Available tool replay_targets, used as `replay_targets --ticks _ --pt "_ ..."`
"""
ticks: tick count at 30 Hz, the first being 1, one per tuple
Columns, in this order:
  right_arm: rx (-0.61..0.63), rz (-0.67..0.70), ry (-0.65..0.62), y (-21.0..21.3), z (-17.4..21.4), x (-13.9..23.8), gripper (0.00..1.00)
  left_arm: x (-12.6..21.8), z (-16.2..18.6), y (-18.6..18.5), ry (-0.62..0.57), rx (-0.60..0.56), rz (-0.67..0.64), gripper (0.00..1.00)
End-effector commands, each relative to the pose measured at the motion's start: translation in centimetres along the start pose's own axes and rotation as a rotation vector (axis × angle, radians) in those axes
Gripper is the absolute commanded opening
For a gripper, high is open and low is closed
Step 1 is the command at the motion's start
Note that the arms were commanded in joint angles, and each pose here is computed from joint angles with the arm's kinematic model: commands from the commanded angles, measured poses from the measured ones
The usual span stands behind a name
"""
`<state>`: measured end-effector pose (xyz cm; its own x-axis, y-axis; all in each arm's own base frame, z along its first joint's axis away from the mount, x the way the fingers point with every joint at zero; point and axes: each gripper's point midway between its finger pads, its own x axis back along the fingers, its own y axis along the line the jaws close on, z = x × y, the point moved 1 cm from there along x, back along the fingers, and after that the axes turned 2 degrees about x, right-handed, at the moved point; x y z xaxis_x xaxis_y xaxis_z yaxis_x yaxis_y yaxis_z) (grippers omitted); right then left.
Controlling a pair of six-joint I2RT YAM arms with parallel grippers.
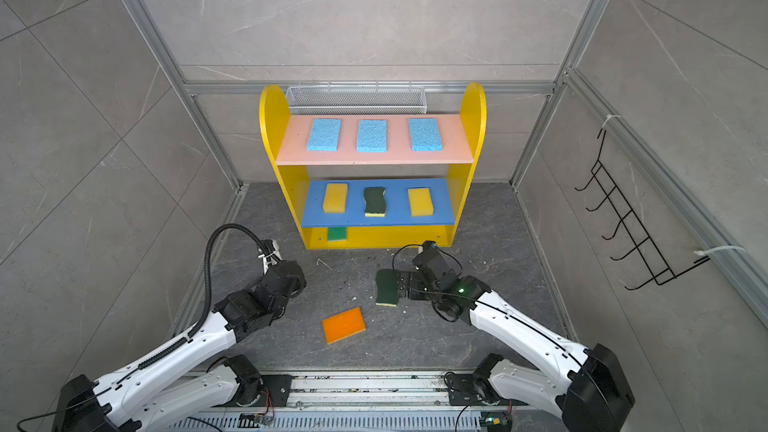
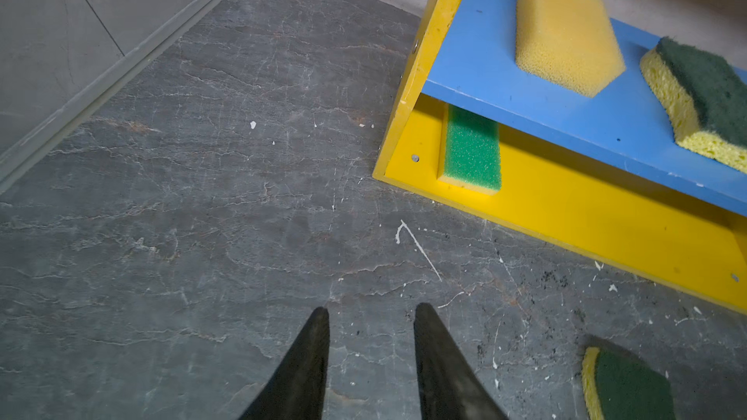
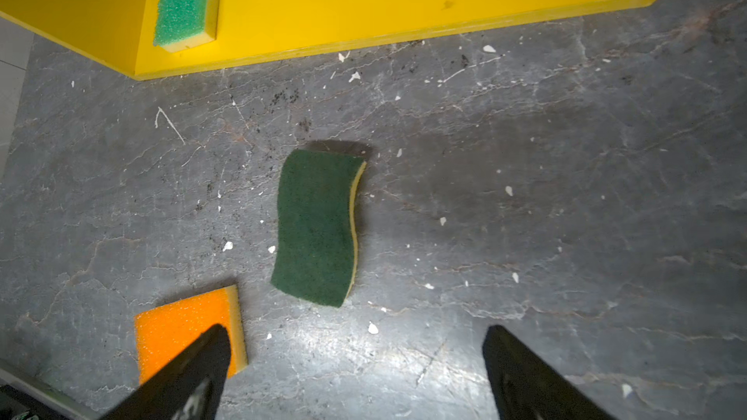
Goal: Place and organize the cleaning sponges onto the shelf
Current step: 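Withdraw the left gripper while the right gripper moves over the green scouring pad, then close the right gripper on the green scouring pad and lift it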
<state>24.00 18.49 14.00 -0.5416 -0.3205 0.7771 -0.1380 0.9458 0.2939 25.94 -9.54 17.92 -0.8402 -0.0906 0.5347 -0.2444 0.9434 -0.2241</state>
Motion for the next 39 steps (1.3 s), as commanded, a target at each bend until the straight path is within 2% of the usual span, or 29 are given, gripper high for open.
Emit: replay_targets --ticks 1,5,13,18,22,29,39 --pt "-0.051 0.089 0.025 0.5 0.5 -1.0 0.99 1.1 -0.5 0.2 0.049 -0.090 0.000 0.43" --pt "-0.015 0.133 0.023 2.6 1.2 -1.6 1.00 0.9 0.3 -0.1 0.131 -0.128 0.021 0.48" --pt "0.002 0.213 0.089 3.3 3.4 -4.2 0.99 0.6 0.3 -0.4 0.185 -0.128 0.080 0.53" --pt "0.031 0.235 0.147 3.4 4.8 -6.5 1.00 0.7 -0.1 -0.3 0.180 -0.109 0.103 0.54" --pt "0.047 0.234 0.148 3.8 4.7 -7.2 1.00 0.7 -0.3 0.1 0.164 -0.089 0.112 0.55" --pt "0.058 0.241 0.196 4.2 5.8 -9.4 0.98 -0.3 0.3 0.4 0.192 -0.074 0.103 0.55" --pt "0.054 0.239 0.171 4.2 6.0 -11.0 0.94 -1.3 0.3 0.3 0.206 -0.064 0.101 0.55"
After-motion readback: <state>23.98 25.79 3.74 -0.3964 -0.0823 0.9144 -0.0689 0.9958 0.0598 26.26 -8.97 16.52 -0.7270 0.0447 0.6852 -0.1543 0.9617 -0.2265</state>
